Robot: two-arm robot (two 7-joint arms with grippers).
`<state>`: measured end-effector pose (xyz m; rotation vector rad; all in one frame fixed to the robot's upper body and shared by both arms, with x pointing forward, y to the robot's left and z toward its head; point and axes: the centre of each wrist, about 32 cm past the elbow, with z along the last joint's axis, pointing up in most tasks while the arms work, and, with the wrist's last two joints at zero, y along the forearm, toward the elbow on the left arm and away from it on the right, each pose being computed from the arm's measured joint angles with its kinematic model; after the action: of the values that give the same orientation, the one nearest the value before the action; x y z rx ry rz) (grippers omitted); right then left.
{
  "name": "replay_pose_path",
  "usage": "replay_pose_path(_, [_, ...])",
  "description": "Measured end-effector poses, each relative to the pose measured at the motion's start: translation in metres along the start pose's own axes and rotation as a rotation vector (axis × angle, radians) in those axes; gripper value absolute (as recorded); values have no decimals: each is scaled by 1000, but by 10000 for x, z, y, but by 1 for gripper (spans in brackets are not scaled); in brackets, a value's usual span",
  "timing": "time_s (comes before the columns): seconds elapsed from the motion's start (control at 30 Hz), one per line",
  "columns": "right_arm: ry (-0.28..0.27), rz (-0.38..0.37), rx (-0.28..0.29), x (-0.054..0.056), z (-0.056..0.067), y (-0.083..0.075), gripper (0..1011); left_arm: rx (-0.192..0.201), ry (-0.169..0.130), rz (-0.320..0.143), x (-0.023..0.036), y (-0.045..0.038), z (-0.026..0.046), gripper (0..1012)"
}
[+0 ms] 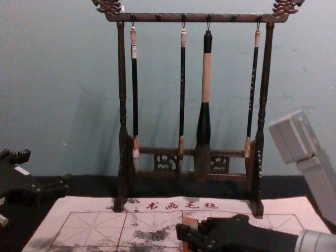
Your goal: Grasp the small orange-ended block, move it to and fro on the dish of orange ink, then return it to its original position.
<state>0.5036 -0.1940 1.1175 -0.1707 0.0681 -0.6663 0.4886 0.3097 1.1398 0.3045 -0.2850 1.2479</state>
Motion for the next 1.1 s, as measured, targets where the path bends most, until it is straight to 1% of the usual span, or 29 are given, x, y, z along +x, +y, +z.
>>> replay_pose_path(0.3, [-5, 4, -8, 29, 3, -60, 107, 0, 0, 0, 0, 0, 0, 1001])
replay_pose_path(0.63, [1, 22, -15, 15, -13, -136, 107, 0, 0, 0, 0, 0, 0, 1001])
replay_pose_path(0.8, [5, 33, -17, -8, -14, -132, 107, 0, 0, 0, 0, 0, 0, 1001])
replay_pose_path(1.1, [15, 55, -14, -70, -19, -61, 108, 0, 0, 0, 0, 0, 0, 1001])
